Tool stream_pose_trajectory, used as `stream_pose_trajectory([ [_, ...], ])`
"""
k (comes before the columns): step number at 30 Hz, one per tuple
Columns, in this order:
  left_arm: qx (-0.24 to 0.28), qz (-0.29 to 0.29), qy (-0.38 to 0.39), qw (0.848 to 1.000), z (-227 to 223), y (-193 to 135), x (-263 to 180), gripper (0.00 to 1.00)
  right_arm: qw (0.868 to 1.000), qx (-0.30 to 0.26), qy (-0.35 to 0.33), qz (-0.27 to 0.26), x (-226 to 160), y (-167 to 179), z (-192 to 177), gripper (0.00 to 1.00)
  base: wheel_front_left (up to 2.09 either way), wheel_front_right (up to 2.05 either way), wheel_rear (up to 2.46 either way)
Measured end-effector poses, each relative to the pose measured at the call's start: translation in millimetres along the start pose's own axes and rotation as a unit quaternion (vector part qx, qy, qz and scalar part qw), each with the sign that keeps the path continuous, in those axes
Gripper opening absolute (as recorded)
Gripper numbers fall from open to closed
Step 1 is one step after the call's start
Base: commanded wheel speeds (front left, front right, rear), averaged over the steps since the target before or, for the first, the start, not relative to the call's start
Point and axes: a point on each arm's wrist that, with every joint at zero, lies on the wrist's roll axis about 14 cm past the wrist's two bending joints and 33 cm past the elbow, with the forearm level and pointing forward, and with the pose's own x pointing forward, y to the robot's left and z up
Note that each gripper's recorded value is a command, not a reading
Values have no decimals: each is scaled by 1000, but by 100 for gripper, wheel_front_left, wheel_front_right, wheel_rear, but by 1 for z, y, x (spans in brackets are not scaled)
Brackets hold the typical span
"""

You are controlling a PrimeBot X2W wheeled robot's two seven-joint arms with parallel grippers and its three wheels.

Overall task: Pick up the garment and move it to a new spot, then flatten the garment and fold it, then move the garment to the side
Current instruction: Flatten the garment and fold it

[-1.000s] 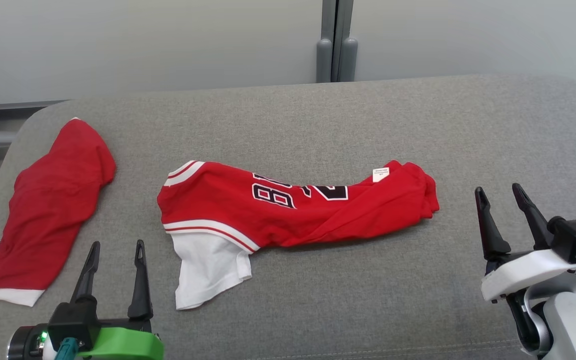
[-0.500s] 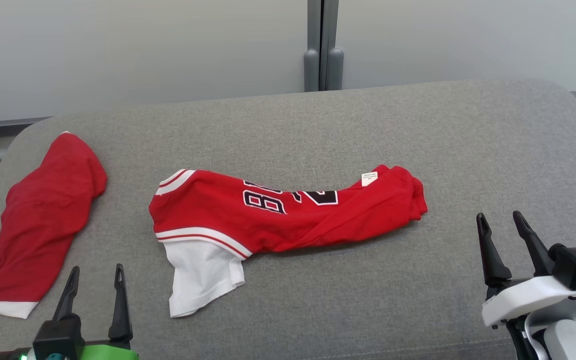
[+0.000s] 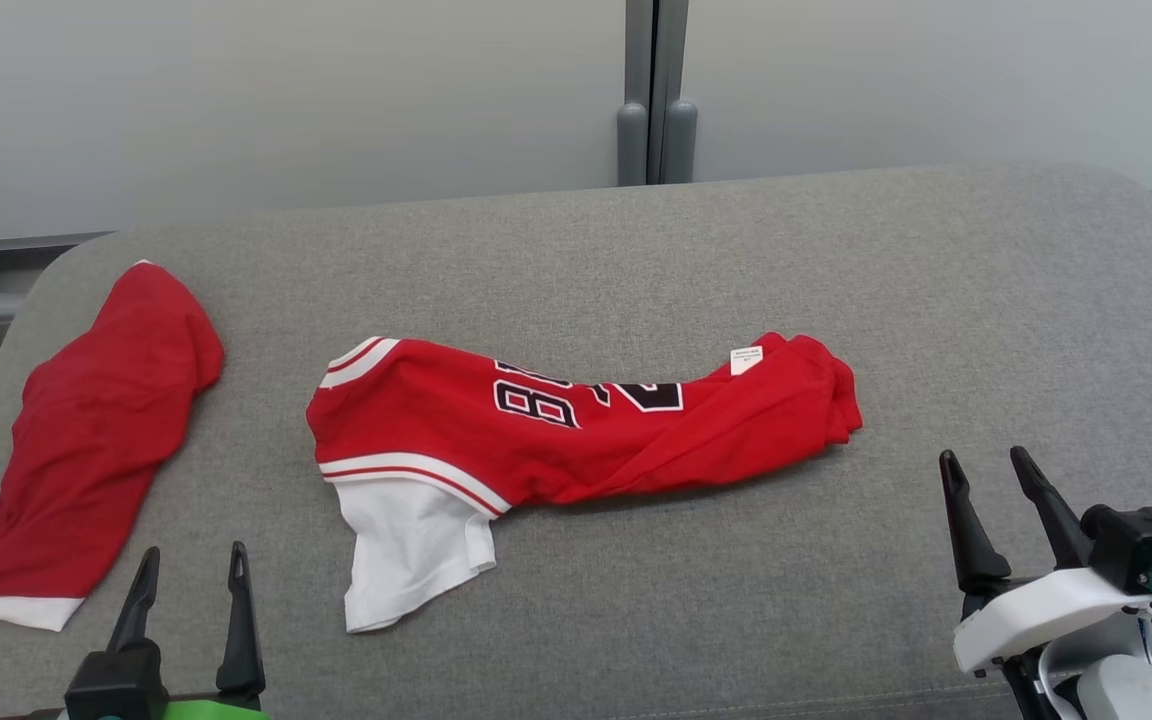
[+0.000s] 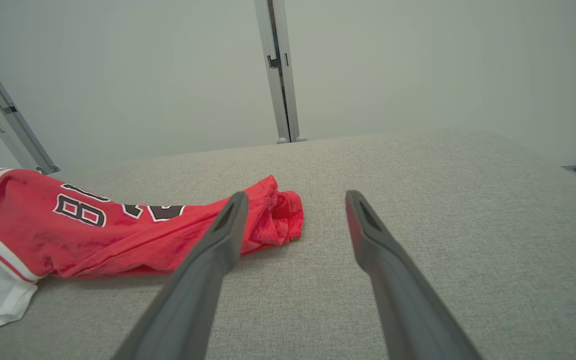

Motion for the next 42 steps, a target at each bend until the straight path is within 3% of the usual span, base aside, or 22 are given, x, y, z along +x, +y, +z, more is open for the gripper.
stream_pose_trajectory([
  [32, -10, -5, 11, 1000, -7, -2, -2, 100, 1000, 1, 9, 2, 4, 0, -4, 100, 0, 0, 0],
  [42, -28, -51, 39, 998, -19, -27, 12, 100, 999, -2, 42, 13, 29, 5, -17, 100, 0, 0, 0],
])
